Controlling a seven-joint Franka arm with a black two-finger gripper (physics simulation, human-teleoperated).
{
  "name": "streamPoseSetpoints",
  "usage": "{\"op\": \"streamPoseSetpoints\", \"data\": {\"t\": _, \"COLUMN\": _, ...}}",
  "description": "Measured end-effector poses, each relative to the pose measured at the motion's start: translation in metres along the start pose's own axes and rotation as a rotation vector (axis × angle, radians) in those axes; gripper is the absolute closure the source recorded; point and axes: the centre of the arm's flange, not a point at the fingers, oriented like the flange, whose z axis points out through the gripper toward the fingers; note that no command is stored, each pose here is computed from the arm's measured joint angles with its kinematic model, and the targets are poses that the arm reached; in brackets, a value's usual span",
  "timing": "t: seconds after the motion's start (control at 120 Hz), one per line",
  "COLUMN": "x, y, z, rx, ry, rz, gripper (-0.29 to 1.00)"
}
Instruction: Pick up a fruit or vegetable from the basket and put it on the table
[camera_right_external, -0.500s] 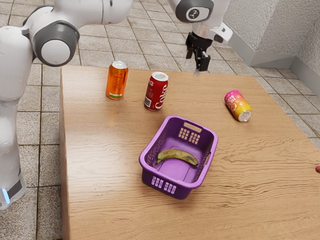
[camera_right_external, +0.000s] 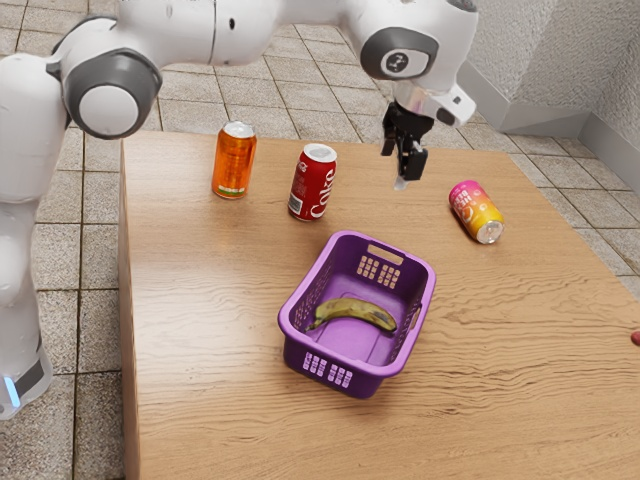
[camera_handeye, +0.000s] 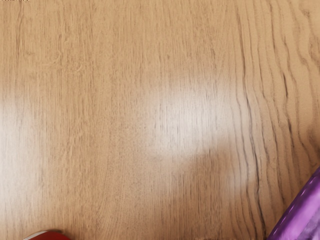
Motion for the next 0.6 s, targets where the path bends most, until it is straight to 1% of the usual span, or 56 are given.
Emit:
{"op": "streamPoseSetpoints", "data": {"t": 0.092, "x": -0.002, "y": 0.045, "z": 0.006, "rx": -0.009, "ry": -0.017, "rz": 0.074, "gripper": 0.00}}
{"op": "streamPoseSetpoints", "data": {"t": 0.175, "x": -0.010, "y": 0.107, "z": -0.009, "rx": -0.012, "ry": -0.008, "rz": 0.173, "gripper": 0.00}}
{"op": "streamPoseSetpoints", "data": {"t": 0.242, "x": -0.017, "y": 0.128, "z": -0.006, "rx": -0.023, "ry": -0.035, "rz": 0.207, "gripper": 0.00}}
{"op": "streamPoseSetpoints", "data": {"t": 0.292, "x": -0.033, "y": 0.145, "z": -0.004, "rx": -0.024, "ry": -0.066, "rz": 0.243, "gripper": 0.00}}
{"op": "streamPoseSetpoints", "data": {"t": 0.4, "x": -0.058, "y": 0.155, "z": 0.003, "rx": -0.025, "ry": -0.115, "rz": 0.280, "gripper": 0.00}}
{"op": "streamPoseSetpoints", "data": {"t": 0.483, "x": -0.084, "y": 0.161, "z": 0.025, "rx": -0.032, "ry": -0.151, "rz": 0.308, "gripper": 0.00}}
{"op": "streamPoseSetpoints", "data": {"t": 0.533, "x": -0.090, "y": 0.166, "z": 0.030, "rx": -0.037, "ry": -0.147, "rz": 0.320, "gripper": 0.00}}
{"op": "streamPoseSetpoints", "data": {"t": 0.6, "x": -0.092, "y": 0.171, "z": 0.026, "rx": -0.048, "ry": -0.121, "rz": 0.331, "gripper": 0.00}}
